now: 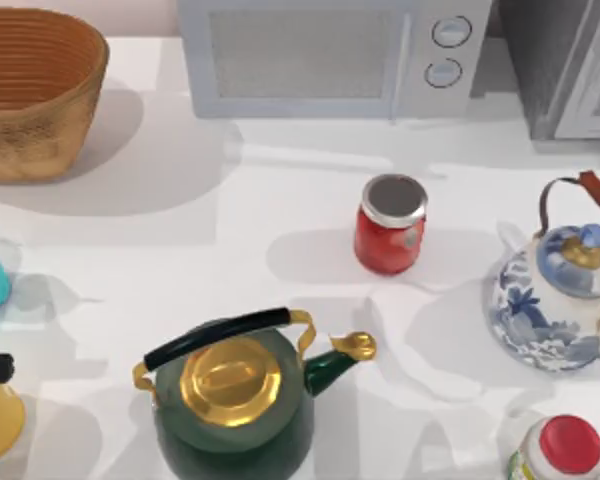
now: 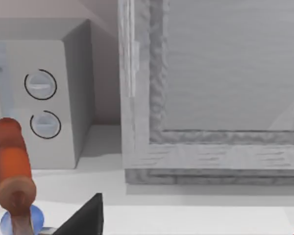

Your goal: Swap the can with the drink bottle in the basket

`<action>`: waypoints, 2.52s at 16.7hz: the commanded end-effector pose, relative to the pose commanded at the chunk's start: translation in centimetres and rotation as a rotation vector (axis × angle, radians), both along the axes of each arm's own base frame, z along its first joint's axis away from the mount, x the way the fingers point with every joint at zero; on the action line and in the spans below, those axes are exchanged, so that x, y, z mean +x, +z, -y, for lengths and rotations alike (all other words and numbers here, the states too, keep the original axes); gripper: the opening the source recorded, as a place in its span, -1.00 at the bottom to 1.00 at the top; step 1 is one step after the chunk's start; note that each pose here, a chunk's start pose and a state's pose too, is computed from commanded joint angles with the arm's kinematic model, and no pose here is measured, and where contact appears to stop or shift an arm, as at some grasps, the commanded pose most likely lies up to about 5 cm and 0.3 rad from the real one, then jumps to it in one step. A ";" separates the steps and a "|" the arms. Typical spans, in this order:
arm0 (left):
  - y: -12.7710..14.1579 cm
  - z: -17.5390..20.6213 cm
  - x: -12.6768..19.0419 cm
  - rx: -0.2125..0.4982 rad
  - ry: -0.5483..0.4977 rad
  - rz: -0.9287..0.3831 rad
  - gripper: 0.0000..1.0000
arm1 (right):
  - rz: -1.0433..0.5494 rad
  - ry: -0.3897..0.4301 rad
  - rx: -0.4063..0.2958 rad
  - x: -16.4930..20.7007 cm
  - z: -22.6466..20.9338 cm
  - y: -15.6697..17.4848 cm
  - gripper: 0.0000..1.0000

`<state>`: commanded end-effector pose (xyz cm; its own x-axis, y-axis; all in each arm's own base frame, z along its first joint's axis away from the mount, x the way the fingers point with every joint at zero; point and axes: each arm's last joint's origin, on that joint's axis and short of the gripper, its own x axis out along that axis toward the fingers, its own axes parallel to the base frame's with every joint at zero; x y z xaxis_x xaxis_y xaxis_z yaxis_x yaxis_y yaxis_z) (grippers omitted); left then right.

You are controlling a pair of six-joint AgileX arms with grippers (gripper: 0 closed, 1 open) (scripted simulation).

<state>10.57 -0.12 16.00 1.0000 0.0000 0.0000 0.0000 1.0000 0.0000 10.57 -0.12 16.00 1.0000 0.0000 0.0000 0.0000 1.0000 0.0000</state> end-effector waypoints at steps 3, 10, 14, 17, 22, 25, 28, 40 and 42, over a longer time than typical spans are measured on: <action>0.0 0.0 0.0 0.000 0.000 0.000 -1.00 | 0.000 0.000 0.000 0.0 0.0 0.0 1.00; 1.4 0.1 0.4 0.002 -0.033 0.003 -1.00 | 0.000 0.000 0.000 0.0 0.0 0.0 1.00; 4.7 0.5 2.1 0.004 -0.151 0.012 -1.00 | 0.000 0.000 0.000 0.0 0.0 0.0 1.00; 7.4 1.2 5.0 0.005 -0.287 0.014 -1.00 | 0.000 0.000 0.000 0.0 0.0 0.0 1.00; 9.7 3.1 13.1 0.008 -0.575 0.015 -1.00 | 0.000 0.000 0.000 0.0 0.0 0.0 1.00; 8.3 5.0 19.0 0.008 -0.770 0.013 -1.00 | 0.000 0.000 0.000 0.0 0.0 0.0 1.00; 4.7 7.5 24.3 0.007 -0.973 0.009 -1.00 | 0.000 0.000 0.000 0.0 0.0 0.0 1.00; -13.9 15.8 30.5 -0.004 -1.571 -0.008 -1.00 | 0.000 0.000 0.000 0.0 0.0 0.0 1.00; -14.2 16.3 30.5 0.000 -1.591 0.000 -1.00 | 0.000 0.000 0.000 0.0 0.0 0.0 1.00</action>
<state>41.04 -16.37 1.80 -0.0200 -0.9998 0.0000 0.9998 -0.0200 0.0000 10.57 -0.12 16.00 1.0000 0.0000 0.0000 0.0000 1.0000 0.0000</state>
